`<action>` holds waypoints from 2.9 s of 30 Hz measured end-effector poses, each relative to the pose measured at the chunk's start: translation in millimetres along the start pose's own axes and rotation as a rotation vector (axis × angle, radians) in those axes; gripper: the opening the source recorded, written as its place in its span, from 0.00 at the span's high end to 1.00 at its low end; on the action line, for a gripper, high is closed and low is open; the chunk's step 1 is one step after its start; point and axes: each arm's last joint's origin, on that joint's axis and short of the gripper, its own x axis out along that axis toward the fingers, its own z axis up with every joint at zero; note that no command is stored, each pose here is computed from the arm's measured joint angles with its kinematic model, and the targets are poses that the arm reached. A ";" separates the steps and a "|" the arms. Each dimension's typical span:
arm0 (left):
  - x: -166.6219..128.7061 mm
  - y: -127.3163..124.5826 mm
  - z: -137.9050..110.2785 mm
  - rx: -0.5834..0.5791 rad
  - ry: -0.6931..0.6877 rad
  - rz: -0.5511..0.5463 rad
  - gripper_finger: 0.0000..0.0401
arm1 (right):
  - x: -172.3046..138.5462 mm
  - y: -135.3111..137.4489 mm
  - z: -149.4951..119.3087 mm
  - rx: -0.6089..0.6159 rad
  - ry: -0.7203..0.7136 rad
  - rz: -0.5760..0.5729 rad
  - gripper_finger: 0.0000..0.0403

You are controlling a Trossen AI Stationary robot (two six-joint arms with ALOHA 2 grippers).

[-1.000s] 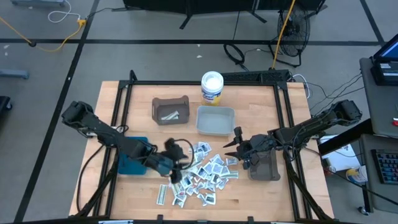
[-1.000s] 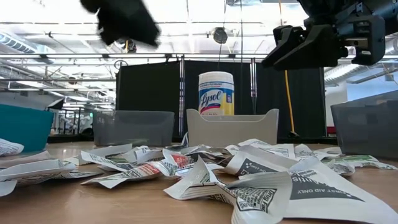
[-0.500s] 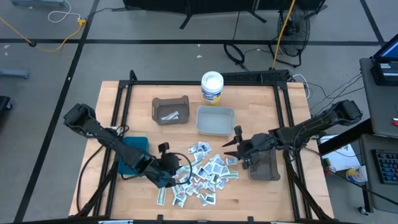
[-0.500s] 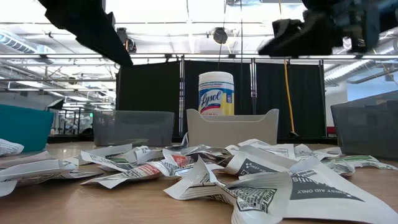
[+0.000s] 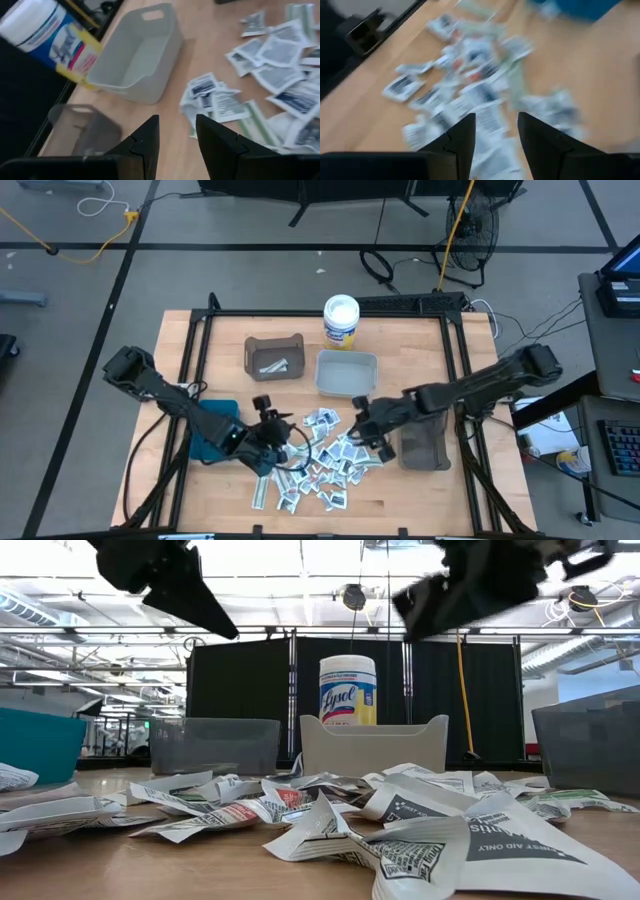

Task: Pick & Place First Aid Supplies
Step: Put the blue alcohol pad into the bottom black bin

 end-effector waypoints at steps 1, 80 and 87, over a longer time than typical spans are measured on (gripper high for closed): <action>0.9 1.3 -1.0 -0.011 0.011 0.008 0.67 | 5.5 0.6 -2.5 0.014 0.013 0.038 0.65; -10.9 24.9 -33.9 -0.098 -0.053 0.169 0.67 | 70.1 -10.1 -37.9 0.409 0.363 -0.052 0.65; -10.9 24.8 -33.8 -0.100 -0.054 0.168 0.67 | 70.3 -9.4 -43.2 0.422 0.375 -0.054 0.65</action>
